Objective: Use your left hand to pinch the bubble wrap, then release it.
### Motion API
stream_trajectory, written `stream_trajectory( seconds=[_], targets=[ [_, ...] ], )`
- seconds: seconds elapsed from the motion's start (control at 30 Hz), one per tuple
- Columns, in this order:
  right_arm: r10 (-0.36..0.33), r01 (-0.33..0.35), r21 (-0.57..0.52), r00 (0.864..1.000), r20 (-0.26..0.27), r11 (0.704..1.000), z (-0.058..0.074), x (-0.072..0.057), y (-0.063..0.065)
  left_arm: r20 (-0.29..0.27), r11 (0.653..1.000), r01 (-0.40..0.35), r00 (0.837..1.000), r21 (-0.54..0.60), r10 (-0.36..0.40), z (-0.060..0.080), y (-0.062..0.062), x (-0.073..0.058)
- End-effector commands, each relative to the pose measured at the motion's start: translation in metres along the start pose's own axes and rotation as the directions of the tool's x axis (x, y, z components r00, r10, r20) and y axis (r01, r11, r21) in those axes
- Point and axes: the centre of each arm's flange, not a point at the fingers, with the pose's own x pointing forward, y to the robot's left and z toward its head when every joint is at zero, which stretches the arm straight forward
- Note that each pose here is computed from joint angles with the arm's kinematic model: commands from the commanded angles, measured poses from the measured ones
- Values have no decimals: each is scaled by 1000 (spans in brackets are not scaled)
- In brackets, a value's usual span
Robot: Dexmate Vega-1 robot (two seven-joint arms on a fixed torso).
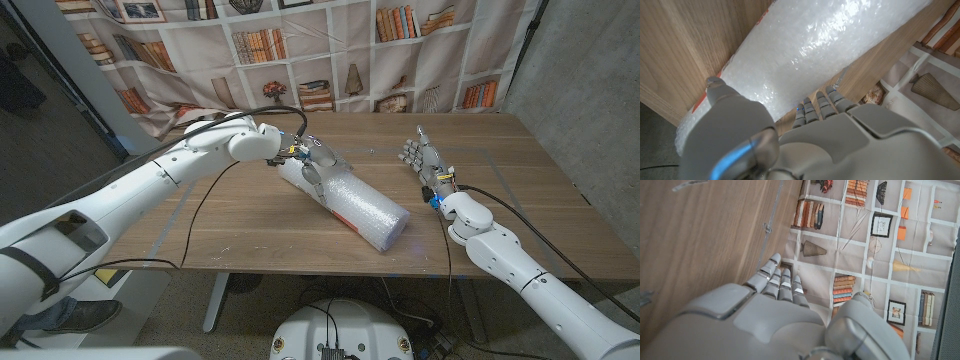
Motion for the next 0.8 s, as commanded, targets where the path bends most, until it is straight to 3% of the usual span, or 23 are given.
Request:
stream_trajectory(
  seconds=[0.03, 0.8],
  targets=[
    [2, -2, -2, 1000, -9, 1000, 0, 1, 0, 21, 999, 18, 1000, -29, -17, -4, -10, 17],
    [4, -4, 6, 1000, -19, 1000, -4, 4, 1, 31, 997, 22, 999, -74, -20, -7, -26, 32]
  ],
)
